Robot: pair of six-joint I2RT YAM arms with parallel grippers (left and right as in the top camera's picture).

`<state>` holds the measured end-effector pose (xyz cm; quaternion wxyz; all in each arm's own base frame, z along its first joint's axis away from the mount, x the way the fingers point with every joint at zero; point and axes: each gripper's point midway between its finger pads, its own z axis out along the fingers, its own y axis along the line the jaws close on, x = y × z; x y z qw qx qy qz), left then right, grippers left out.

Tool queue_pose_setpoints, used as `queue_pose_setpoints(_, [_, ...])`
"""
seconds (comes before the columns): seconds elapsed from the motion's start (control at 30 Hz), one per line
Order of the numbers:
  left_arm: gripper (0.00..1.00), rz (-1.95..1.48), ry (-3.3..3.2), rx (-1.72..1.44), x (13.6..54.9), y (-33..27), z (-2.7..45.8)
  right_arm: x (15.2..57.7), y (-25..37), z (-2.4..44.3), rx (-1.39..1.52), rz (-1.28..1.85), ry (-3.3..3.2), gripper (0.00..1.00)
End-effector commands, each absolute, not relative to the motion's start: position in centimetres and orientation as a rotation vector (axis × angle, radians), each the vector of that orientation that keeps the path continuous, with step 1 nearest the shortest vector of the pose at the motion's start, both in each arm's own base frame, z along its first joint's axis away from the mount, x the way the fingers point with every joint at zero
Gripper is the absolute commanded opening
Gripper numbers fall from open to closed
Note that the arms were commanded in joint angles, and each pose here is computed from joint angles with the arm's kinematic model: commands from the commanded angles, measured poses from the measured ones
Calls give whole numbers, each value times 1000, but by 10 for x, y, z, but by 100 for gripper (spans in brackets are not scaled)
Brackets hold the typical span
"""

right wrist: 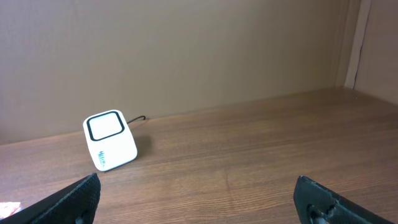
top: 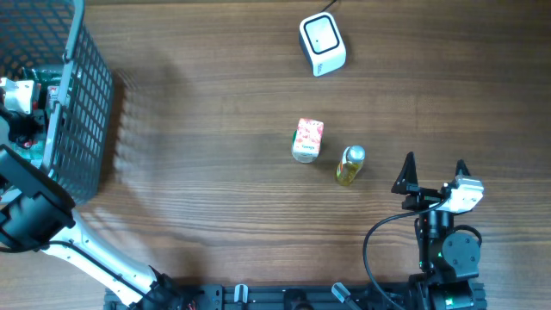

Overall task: Scan the item barcode
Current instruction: 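Grasp the red and green packets with the left gripper and lift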

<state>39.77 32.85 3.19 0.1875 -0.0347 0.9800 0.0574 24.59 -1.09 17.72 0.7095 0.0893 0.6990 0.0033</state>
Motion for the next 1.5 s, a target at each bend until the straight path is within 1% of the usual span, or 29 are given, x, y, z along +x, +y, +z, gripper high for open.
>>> queue_pose_setpoints(0.0, [88, 100, 2837, -89, 387, 320, -7, 246, -13, 178, 210, 2, 1545, 100])
queue_pose_setpoints(0.07, [73, 96, 2841, -89, 386, 320, -7, 246, -13, 178, 210, 2, 1545, 100])
queue_pose_setpoints(0.23, [49, 68, 2850, -90, 384, 315, -9, 246, -13, 179, 211, 2, 1544, 100])
queue_pose_setpoints(0.27, [42, 53, 2845, -88, 385, 313, -9, 246, -13, 178, 210, 2, 1545, 100])
queue_pose_setpoints(0.33, [24, 12, 2828, -98, 387, 309, -8, 246, -13, 178, 210, 2, 1545, 100])
queue_pose_setpoints(0.43, [25, 6, 2806, -191, 390, 309, 0, 246, -13, 178, 210, 2, 1545, 100])
queue_pose_setpoints(0.5, [29, 23, 2773, -227, 395, 311, 17, 246, -13, 178, 210, 2, 1545, 100])
queue_pose_setpoints(0.57, [27, 54, 2735, -241, 400, 313, 37, 246, -13, 178, 210, 2, 1545, 100])
queue_pose_setpoints(0.6, [25, 87, 2698, -241, 405, 315, 58, 246, -13, 178, 210, 2, 1545, 100])
queue_pose_setpoints(0.67, [23, 156, 2609, -238, 413, 316, 105, 246, -13, 178, 210, 2, 1545, 100])
queue_pose_setpoints(0.7, [22, 177, 2579, -241, 415, 316, 120, 246, -13, 178, 210, 2, 1545, 100])
queue_pose_setpoints(0.77, [13, 244, 2486, -228, 418, 316, 166, 246, -13, 178, 210, 2, 1545, 100])
queue_pose_setpoints(0.8, [11, 267, 2445, -238, 418, 315, 186, 246, -13, 178, 210, 2, 1545, 100])
queue_pose_setpoints(0.83, [5, 290, 2406, -239, 416, 313, 205, 246, -13, 178, 210, 2, 1545, 100])
queue_pose_setpoints(1.03, [4, 412, 2178, -235, 390, 291, 322, 246, -13, 178, 210, 2, 1545, 100])
queue_pose_setpoints(1.13, [4, 411, 2077, -288, 376, 275, 364, 246, -13, 178, 210, 2, 1545, 100])
queue_pose_setpoints(1.3, [4, 348, 2012, -285, 360, 224, 403, 246, -13, 178, 210, 2, 1545, 100])
queue_pose_setpoints(1.47, [4, 174, 2048, -305, 354, 157, 404, 246, -13, 178, 210, 2, 1545, 100])
